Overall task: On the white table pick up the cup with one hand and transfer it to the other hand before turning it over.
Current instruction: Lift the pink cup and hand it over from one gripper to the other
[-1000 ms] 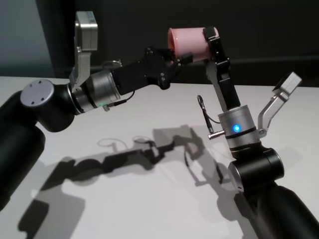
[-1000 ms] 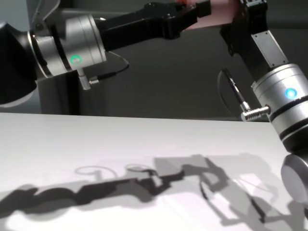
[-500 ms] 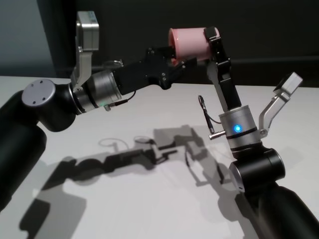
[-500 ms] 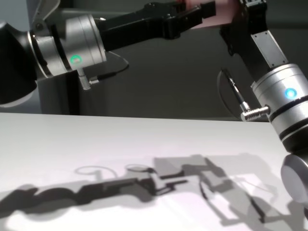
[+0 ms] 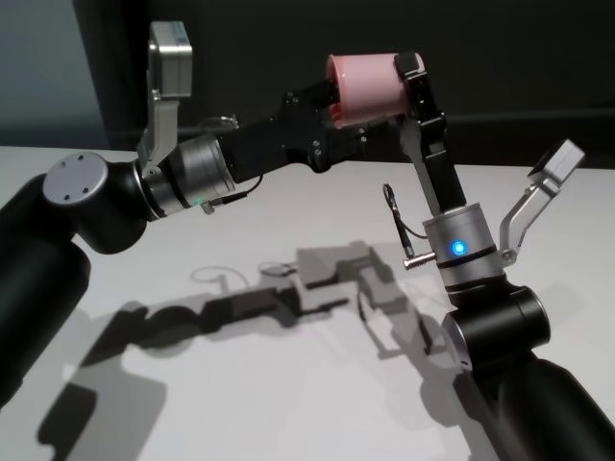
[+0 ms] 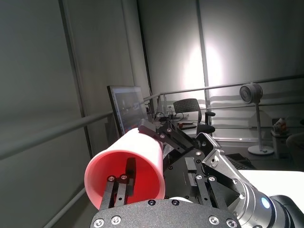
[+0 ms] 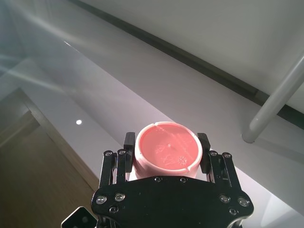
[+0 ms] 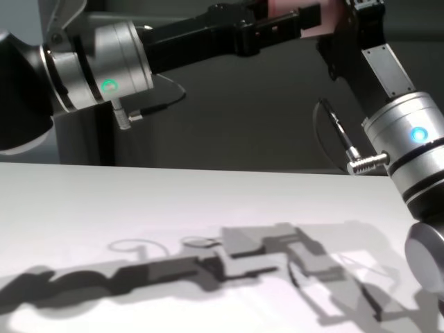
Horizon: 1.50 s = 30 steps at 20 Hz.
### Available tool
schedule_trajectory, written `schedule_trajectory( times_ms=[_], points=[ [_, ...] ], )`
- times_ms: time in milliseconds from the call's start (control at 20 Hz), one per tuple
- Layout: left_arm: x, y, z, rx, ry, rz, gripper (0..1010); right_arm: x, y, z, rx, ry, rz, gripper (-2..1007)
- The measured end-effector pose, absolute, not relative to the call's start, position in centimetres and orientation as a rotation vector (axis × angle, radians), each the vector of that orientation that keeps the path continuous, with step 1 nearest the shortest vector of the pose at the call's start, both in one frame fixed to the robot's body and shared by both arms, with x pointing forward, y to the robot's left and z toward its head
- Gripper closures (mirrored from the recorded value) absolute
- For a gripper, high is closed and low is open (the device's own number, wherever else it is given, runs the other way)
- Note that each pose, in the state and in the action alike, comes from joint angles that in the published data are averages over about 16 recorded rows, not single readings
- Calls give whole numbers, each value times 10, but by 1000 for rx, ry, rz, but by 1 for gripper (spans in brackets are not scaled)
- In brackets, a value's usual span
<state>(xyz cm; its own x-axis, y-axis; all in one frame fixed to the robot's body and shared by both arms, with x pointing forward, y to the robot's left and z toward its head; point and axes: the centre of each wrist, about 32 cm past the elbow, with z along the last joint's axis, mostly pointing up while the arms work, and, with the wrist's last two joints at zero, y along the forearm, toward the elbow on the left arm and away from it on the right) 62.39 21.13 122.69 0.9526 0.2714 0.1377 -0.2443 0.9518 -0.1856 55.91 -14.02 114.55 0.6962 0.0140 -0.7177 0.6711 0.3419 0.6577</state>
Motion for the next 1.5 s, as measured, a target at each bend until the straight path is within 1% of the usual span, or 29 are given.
schedule_trajectory(
  times_ms=[200,350,500,650,900,1500],
  points=[
    [624,211,1227,-168,-163,263,253,559,-140,1145,1158,705,-476,249],
    [624,211,1227,-168,-163,263,165,559,-140,1145,1158,705,-476,249],
    [624,211,1227,-168,-163,263,96,559,-140,1145,1158,705,-477,249],
    [624,211,1227,-168,-163,263,48,559,-140,1145,1158,705,-477,249],
    [624,211,1227,-168,-163,263,11,559,-140,1145,1158,705,-477,249],
    [620,215,1227,-152,-162,263,9,559,-140,1145,1158,705,-477,249]
  ],
)
